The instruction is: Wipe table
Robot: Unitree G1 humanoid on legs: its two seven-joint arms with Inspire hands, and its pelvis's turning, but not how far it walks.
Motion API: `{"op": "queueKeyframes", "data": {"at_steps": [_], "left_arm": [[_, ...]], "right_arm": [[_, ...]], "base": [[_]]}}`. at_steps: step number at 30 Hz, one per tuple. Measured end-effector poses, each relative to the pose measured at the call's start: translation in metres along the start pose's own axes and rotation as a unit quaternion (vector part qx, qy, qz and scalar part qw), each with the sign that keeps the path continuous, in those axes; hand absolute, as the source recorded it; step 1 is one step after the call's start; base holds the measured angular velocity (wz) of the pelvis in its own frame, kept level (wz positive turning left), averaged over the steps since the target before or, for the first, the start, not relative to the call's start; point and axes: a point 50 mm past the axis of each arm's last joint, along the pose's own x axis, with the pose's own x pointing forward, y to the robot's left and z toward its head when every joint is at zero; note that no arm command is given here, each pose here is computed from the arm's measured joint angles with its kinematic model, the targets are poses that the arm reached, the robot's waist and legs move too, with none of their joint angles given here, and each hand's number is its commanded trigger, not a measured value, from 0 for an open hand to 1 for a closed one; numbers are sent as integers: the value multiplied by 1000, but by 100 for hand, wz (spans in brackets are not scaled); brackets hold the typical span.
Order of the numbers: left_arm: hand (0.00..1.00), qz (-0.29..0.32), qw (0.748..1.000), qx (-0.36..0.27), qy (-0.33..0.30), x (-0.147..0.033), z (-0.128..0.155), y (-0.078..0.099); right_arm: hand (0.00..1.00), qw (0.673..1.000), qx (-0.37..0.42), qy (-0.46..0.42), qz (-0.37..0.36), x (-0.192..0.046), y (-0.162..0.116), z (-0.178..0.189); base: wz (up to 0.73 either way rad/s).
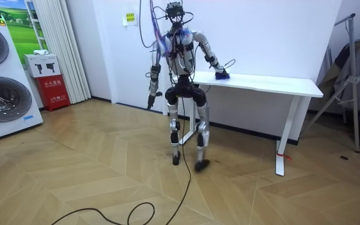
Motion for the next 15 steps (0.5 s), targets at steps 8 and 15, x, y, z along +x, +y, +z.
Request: {"op": "queueKeyframes", "data": {"at_steps": [8,15], "left_arm": [[0,59,997,-9,-40,8,19,39],[0,-1,998,-7,-63,11,39,8]], "right_arm": [[100,999,-27,46,3,-13,2,-31],[100,952,-222,-192,91,8,54,141]], "base": [[-12],[-63]]}}
